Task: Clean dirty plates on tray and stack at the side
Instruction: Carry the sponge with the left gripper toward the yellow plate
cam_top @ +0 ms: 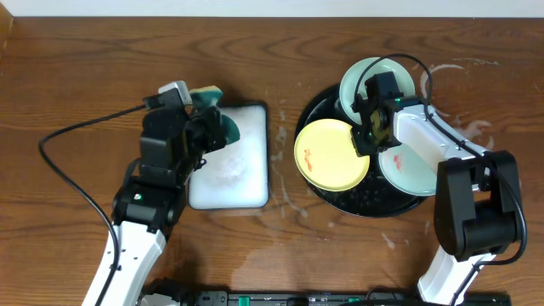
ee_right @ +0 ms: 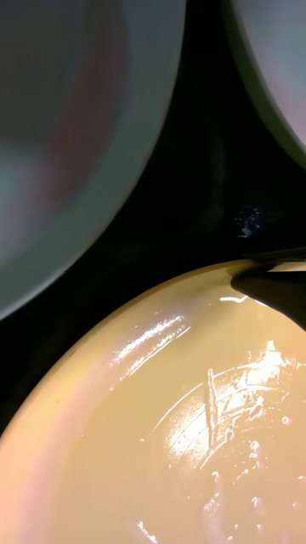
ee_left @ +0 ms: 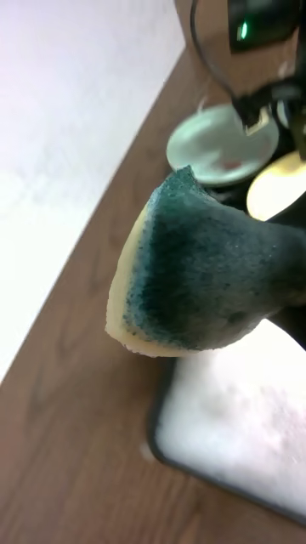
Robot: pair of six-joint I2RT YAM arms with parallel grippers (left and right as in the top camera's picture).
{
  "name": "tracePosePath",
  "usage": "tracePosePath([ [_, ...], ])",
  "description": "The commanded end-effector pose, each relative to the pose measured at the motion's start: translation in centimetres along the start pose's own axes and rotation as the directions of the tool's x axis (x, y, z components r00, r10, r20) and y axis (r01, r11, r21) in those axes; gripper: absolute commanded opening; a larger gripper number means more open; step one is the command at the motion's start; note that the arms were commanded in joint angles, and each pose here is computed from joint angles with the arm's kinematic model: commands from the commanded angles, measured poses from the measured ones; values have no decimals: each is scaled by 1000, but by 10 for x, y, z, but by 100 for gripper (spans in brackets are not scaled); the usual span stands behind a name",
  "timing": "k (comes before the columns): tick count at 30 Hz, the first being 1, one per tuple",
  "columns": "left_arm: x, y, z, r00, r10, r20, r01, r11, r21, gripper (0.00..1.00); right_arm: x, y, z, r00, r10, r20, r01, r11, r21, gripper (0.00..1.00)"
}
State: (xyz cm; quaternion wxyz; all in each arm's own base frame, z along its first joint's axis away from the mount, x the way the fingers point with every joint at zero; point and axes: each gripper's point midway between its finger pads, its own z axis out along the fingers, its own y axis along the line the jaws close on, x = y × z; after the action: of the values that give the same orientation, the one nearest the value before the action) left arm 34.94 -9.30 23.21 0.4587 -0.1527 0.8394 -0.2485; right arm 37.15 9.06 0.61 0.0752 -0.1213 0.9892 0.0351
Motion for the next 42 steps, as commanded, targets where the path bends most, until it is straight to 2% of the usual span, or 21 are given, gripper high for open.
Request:
tracePosePath([
  [1, 15, -11, 6, 997, -21, -80, 26, 998, 59, 7, 1, 8, -9, 1000, 22, -9, -23, 1000, -22, 1],
  [5, 30, -11, 18, 991, -14, -130, 21, 999, 50, 7, -5, 7, -26, 1000, 18, -6, -18, 1000, -1, 1],
  [11, 50, -26, 31, 984, 22, -177, -7, 996, 88, 7, -2, -16, -45, 999, -5, -43, 14, 979, 205, 1],
  [14, 56, -36, 36, 982, 40, -184, -19, 993, 115, 8, -1, -20, -48, 999, 4, -45, 8, 966, 258, 1],
  [22, 68, -47, 41, 977, 64, -206, -34, 989, 144, 8, -1, -21, -47, 999, 27, -38, -16, 967, 253, 1],
  [29, 75, -50, 44, 973, 36, -227, -2, 989, 145, 8, -5, -4, -40, 1000, 9, -30, -6, 993, 119, 1],
  [42, 106, -62, 64, 956, 48, -289, -1, 987, 163, 8, 18, -7, -10, 997, 54, -53, -48, 993, 106, 1],
])
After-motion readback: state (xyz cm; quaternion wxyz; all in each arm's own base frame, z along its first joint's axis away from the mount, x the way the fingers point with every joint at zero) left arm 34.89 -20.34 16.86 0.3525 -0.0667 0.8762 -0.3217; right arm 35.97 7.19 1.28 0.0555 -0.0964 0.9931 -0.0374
